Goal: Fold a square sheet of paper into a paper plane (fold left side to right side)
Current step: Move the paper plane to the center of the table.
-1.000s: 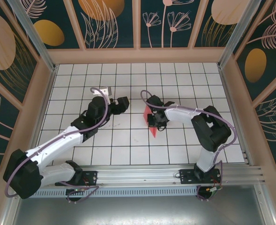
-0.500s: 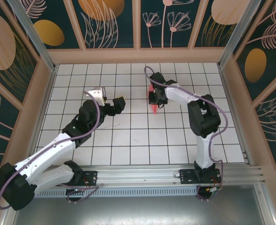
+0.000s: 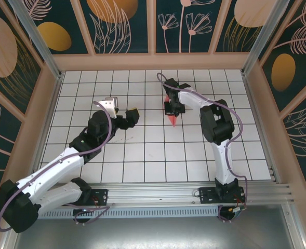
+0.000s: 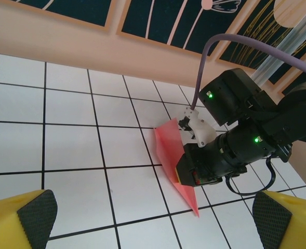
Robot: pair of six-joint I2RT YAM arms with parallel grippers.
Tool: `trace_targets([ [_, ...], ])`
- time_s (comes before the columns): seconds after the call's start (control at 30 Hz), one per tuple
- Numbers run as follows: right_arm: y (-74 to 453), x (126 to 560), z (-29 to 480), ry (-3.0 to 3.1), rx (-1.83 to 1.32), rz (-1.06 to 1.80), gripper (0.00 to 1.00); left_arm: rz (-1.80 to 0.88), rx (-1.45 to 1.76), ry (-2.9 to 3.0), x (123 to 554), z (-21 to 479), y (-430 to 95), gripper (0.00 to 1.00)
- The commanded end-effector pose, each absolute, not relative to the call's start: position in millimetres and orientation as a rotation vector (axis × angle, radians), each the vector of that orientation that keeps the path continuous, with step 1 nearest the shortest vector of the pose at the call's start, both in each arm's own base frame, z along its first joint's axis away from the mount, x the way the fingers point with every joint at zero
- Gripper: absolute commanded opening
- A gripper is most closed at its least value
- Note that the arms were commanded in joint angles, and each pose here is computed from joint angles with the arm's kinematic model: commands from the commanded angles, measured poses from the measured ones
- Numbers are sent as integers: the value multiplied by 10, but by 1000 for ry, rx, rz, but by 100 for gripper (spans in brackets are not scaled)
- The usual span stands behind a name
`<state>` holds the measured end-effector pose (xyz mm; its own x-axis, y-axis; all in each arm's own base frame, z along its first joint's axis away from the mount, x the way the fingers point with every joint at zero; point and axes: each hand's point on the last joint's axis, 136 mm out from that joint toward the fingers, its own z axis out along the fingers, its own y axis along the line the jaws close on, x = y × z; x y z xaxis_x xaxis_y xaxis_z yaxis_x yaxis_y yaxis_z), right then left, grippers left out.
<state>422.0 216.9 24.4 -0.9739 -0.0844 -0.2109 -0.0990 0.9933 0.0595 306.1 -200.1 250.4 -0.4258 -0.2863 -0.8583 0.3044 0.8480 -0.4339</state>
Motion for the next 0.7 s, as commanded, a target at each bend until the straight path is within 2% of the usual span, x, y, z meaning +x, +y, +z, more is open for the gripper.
trace_targets([
  [0.0, 2149, 4149, 189, 2981, -136, 117, 9, -645, 34, 1916, 3074, 2476, -2010, 98],
  [0.67, 2136, 4114, 340, 2973, -149, 95, 24, -656, -10, 1984, 3223, 2483, -2024, 99],
])
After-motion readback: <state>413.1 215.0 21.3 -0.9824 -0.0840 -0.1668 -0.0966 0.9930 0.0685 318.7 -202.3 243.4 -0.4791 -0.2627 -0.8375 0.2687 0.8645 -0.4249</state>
